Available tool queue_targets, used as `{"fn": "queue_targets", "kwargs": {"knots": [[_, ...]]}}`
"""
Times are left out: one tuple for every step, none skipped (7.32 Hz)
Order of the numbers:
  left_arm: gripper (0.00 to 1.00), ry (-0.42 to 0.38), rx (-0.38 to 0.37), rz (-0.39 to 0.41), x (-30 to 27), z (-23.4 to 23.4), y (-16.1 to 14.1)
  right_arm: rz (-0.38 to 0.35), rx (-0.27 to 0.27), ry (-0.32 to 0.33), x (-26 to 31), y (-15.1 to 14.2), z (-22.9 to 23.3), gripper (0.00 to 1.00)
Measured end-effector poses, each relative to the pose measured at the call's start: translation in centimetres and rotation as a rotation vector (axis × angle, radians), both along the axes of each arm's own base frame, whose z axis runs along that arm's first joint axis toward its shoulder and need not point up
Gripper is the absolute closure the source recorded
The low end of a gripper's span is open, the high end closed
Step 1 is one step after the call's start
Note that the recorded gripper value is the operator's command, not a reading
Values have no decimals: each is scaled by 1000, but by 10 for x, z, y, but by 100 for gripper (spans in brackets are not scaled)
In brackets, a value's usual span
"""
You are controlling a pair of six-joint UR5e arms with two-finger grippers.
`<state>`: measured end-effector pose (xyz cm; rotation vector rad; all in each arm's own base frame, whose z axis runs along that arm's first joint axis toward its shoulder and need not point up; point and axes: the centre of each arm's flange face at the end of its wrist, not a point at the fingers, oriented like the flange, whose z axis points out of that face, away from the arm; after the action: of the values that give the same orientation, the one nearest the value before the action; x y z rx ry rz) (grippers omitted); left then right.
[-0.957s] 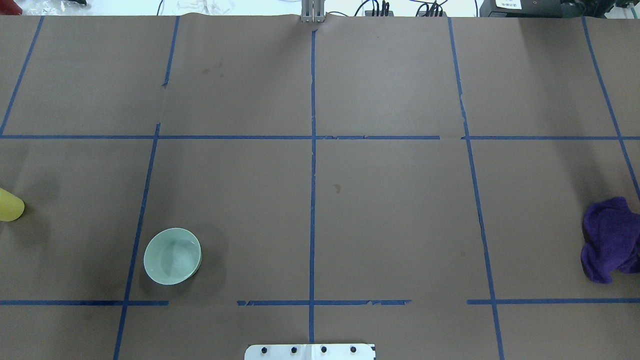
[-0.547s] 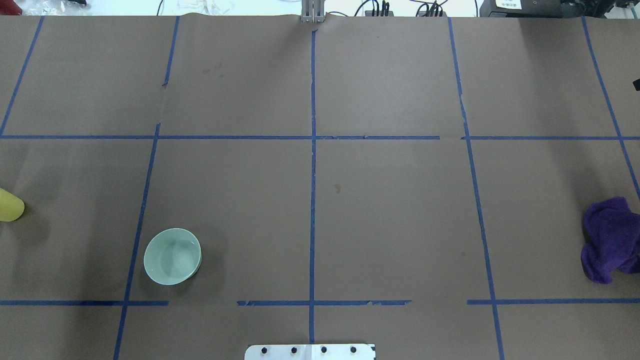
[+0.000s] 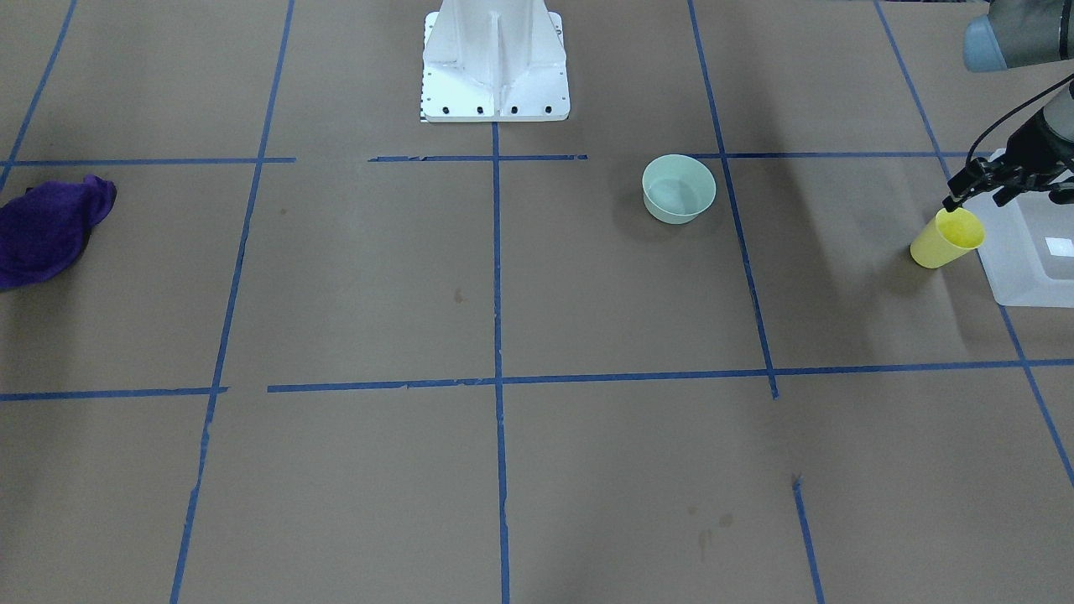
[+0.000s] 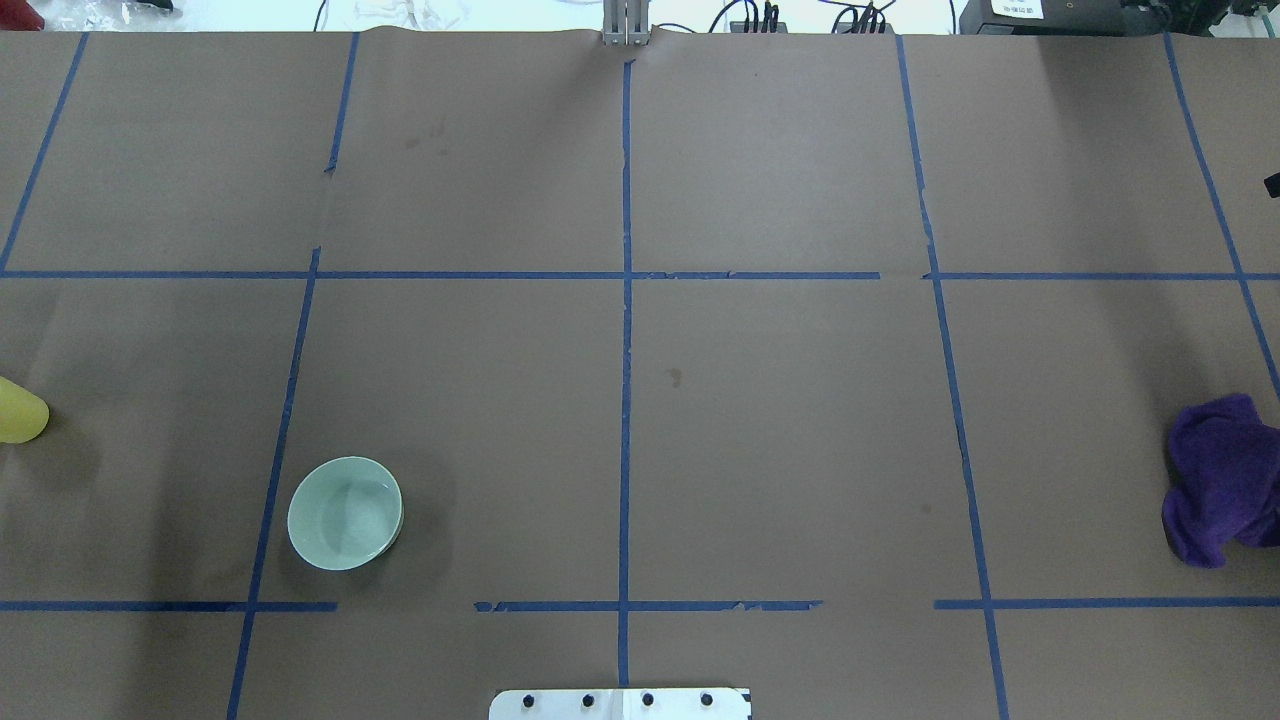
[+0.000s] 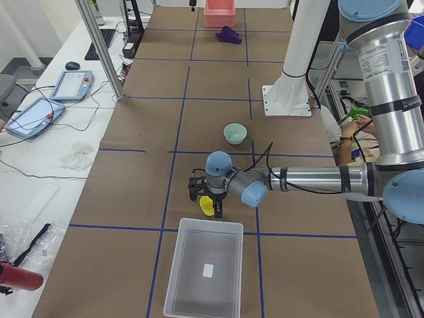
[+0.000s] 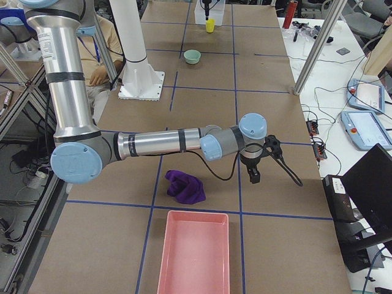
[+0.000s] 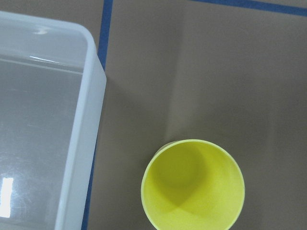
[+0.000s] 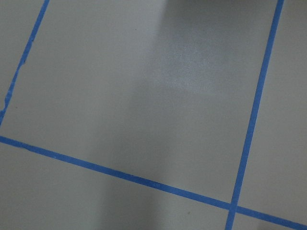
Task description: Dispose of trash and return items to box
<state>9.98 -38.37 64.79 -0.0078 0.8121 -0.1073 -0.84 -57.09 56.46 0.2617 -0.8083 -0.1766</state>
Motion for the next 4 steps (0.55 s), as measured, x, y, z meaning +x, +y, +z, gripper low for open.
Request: {"fn": "queue_targets", "kwargs": {"knots": [[10,0,6,1,1,2,-1,0,-4,0,0,2,2,0],[10,4,18,-1,1,3,-2,-1,-6,0,0,3,3,0],[10,7,24,-2,0,4,-2,-1,-7,-1,0,4,4,0],[10,7,27,-3,0,7,-2,-2,-9,-2,0,4,5,0]]}}
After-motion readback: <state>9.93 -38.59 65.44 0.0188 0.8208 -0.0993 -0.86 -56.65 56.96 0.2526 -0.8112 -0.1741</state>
